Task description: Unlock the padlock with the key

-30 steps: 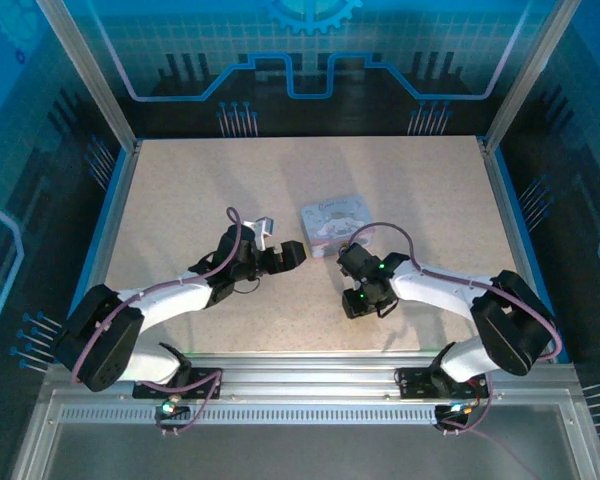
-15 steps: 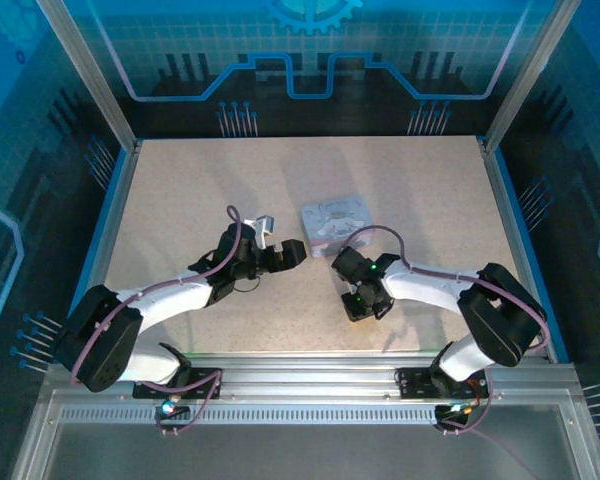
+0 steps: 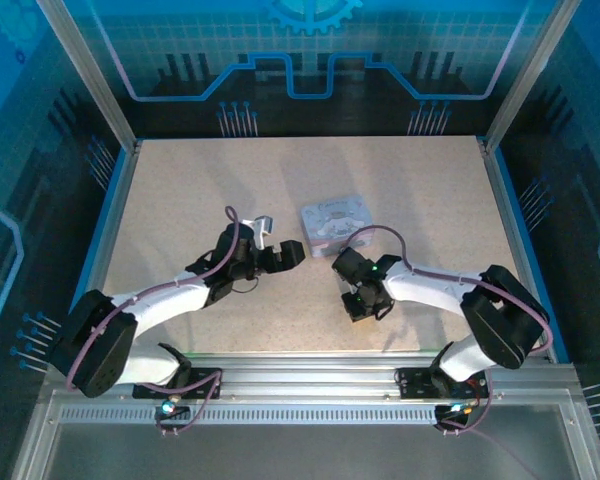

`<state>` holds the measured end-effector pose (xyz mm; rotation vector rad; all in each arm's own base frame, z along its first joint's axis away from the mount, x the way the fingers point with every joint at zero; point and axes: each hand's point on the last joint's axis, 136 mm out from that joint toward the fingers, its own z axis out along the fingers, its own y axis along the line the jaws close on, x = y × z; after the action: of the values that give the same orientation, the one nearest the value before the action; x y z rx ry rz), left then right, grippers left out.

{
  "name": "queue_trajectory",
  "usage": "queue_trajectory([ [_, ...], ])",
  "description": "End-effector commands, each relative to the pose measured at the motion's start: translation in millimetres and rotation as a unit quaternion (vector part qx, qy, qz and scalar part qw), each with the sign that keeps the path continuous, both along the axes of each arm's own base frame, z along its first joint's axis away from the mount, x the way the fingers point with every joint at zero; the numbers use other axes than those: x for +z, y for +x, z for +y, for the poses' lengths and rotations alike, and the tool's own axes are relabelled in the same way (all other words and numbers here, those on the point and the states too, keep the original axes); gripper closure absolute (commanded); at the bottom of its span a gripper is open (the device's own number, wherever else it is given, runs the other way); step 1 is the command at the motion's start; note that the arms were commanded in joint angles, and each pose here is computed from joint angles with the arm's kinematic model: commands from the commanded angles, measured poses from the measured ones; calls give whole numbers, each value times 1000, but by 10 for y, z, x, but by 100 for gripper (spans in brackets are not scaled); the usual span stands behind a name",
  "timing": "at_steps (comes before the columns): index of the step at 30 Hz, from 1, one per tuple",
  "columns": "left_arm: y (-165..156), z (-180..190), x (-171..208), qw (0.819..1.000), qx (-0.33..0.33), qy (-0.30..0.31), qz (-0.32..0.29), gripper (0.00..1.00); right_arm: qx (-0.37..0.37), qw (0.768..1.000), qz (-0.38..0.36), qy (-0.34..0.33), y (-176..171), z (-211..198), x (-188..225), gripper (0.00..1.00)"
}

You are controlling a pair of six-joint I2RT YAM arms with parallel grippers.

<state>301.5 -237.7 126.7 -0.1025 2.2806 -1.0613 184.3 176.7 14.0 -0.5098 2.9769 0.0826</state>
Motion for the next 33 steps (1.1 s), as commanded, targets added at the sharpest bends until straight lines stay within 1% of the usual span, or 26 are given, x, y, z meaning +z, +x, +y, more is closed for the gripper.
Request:
queue_trajectory([
  [1,21,-6,233,1000,1,-2,-29,1,6,1000,-23,-3,22,-52,29,100],
  [4,8,15,332,999,5,-7,-37,1,9,999,-44,15,81,-43,79,100],
  [8,-21,56,471,999,10,-11,-50,1,2,994,-84,63,206,-12,221,100],
  [16,-94,115,646,998,18,-24,-59,1,-2,976,-161,148,439,16,621,100],
  [19,-101,94,697,998,24,-47,-45,1,10,956,-215,201,527,116,898,100],
  [22,-118,-46,866,994,2,-100,-44,1,28,920,-286,267,609,247,1260,100],
  [24,-131,-176,1022,989,-26,-137,-51,3,46,891,-329,309,627,329,1517,100],
  [27,-201,-404,1223,981,-84,-162,-66,8,85,858,-367,348,589,440,1809,100],
  [30,-312,-636,1330,974,-144,-154,-79,14,125,843,-384,355,536,494,1970,100],
  [33,-408,-797,1359,969,-185,-140,-86,17,160,837,-391,347,485,515,2051,100],
])
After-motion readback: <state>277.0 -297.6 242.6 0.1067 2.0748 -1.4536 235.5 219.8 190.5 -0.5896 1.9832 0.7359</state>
